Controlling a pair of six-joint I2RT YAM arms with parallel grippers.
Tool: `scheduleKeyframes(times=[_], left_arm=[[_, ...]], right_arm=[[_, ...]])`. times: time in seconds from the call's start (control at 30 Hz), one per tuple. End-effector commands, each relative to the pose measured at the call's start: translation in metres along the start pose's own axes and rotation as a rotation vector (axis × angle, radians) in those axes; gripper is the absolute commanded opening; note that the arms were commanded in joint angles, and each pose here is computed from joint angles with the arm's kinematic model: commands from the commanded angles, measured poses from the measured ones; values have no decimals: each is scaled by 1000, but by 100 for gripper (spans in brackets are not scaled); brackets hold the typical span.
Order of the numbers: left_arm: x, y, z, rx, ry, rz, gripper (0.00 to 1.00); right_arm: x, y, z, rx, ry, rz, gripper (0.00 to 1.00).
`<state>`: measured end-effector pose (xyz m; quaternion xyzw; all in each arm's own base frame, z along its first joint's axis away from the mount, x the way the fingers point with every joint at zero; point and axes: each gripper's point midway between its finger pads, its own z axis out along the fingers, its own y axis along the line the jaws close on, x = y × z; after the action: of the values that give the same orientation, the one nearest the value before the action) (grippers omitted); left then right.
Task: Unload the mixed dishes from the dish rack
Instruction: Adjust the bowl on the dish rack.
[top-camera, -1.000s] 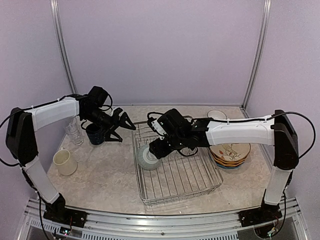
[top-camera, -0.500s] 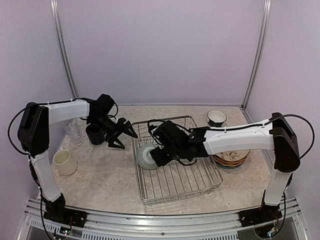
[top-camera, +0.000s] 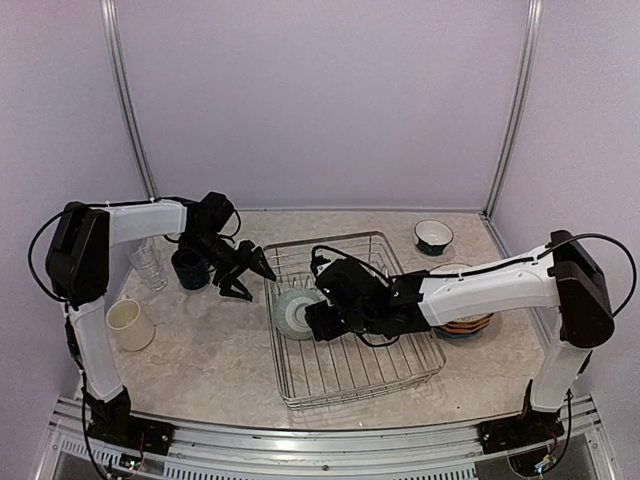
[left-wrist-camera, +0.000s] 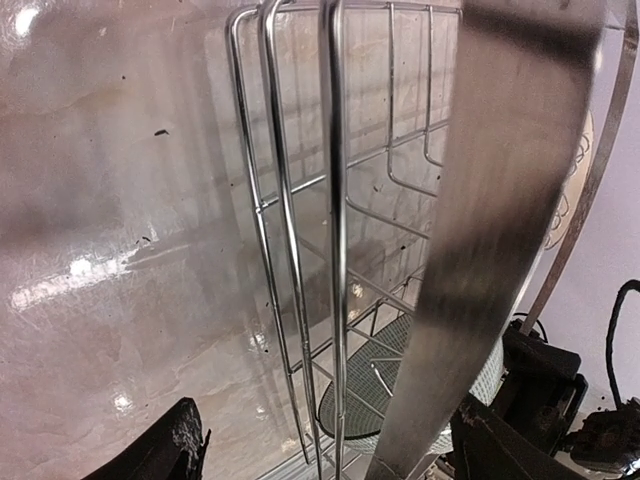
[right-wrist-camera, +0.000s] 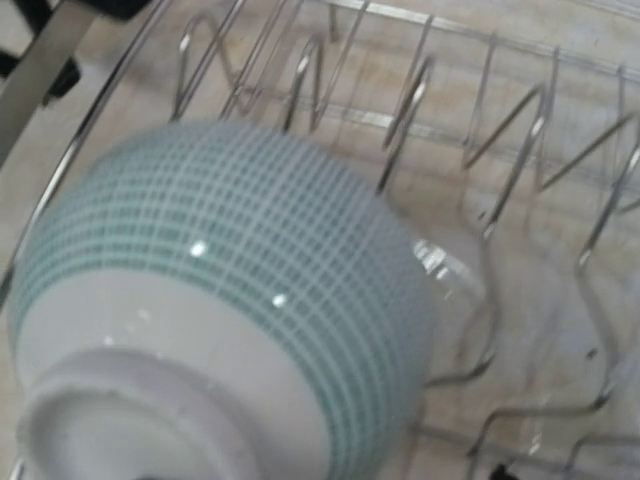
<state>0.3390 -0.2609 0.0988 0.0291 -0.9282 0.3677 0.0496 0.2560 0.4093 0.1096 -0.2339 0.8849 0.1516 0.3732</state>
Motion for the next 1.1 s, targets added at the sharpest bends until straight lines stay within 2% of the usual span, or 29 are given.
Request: scheduleKeyframes(times=[0.0,0.27,0.67,0.9,1.07], left_arm=[[-3,2,1,-21,2,4,79],[-2,3,1,-29,4,5,78],[-1,-1,-2,-21,1,13,78],[-1,-7,-11,-27,-29,40,79],[0,-12,-20,-31,-53,62,84]], right_arm=[[87,-20,4,73,251,-65,70],[101,-28,-5,105,274,-29,70],[80,-34,-48,104,215,9,72],[62,-43,-76,94,142,74,81],[38,-27,-63,46,79,86,93]])
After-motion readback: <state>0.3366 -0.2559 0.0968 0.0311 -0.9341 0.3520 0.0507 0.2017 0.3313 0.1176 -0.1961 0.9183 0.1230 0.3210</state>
